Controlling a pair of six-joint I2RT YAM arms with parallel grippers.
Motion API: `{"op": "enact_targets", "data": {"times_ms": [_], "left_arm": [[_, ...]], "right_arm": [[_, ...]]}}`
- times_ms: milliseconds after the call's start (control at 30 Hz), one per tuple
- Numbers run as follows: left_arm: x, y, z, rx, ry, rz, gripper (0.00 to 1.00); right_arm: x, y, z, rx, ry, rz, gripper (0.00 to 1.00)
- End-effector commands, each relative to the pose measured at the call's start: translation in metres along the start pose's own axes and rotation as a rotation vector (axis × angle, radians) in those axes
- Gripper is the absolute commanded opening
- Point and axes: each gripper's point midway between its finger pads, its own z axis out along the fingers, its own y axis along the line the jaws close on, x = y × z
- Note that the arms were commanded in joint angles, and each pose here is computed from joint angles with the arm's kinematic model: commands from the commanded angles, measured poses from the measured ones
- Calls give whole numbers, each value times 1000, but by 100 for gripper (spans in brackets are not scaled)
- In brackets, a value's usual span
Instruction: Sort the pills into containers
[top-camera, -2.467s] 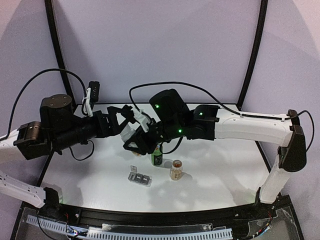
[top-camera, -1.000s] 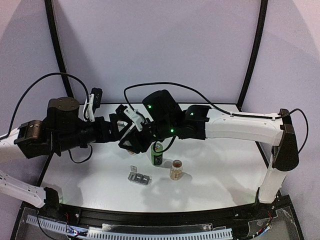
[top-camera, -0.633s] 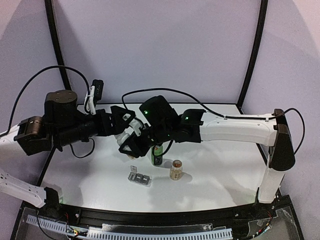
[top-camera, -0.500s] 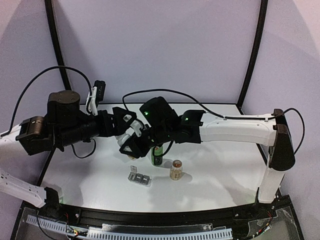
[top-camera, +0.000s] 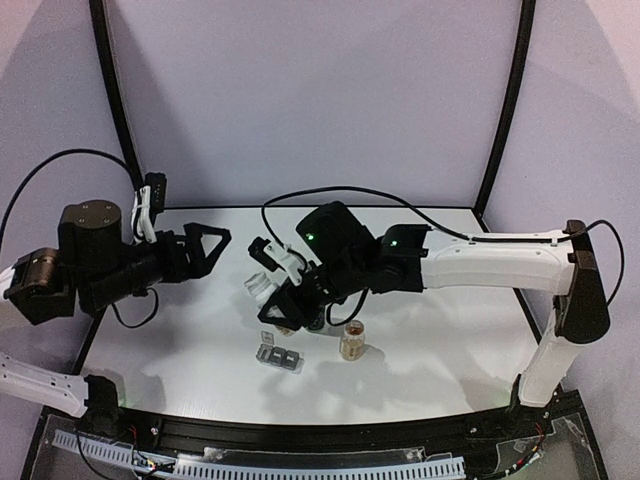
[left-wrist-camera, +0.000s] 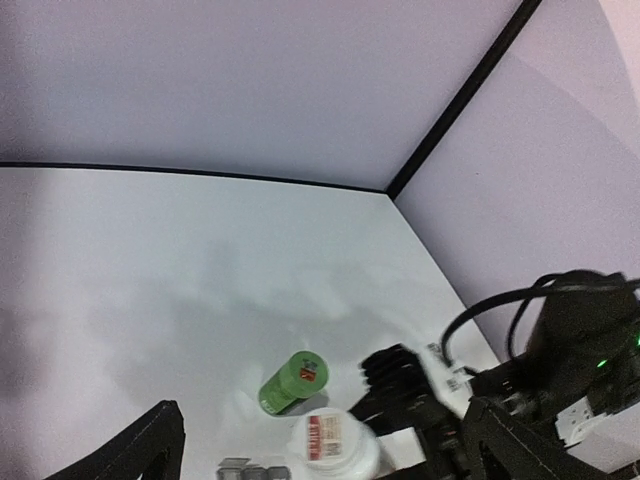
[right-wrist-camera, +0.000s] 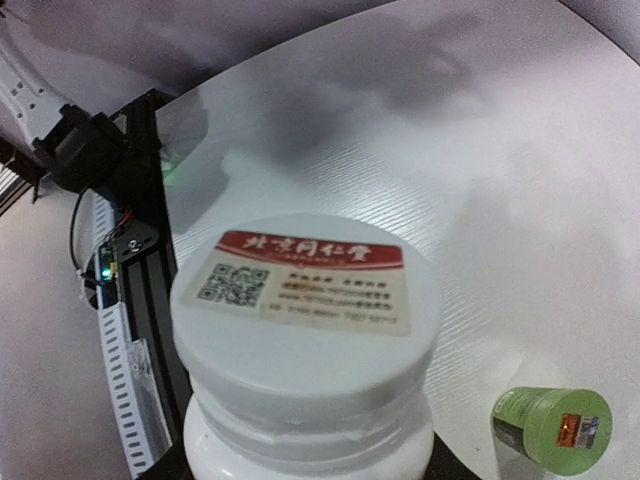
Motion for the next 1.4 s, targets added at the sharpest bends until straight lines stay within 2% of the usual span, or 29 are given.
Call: {"op": "enact_targets", "data": {"times_ms": [0, 100, 200, 333, 633, 767, 967, 1167, 1367], "left_arm": [[57, 55, -6, -126, 133, 225, 99], [93, 56, -6, -32, 232, 367, 99], [116, 32, -2, 139, 291, 446, 99], [123, 15, 7, 232, 263, 527, 99], [114, 17, 43, 109, 208, 642, 99], [109, 19, 51, 64, 170, 646, 99], [99, 11, 51, 102, 92, 617, 99], [96, 20, 59, 26, 68, 615, 99], [97, 35, 60, -47, 69, 636, 99]], "right_arm": [[3, 31, -31, -157, 24, 1, 6], [23, 33, -41, -244, 112, 44, 6], [31, 29, -49, -297, 152, 98, 5], [29, 30, -55, -314, 165, 101, 5], [31, 37, -50, -366, 178, 99, 5], [39, 37, -46, -365, 203, 91, 5], [38, 39, -33, -383, 206, 79, 4], [43, 40, -21, -399, 222, 81, 3], [54, 28, -11, -338, 262, 83, 2]]}}
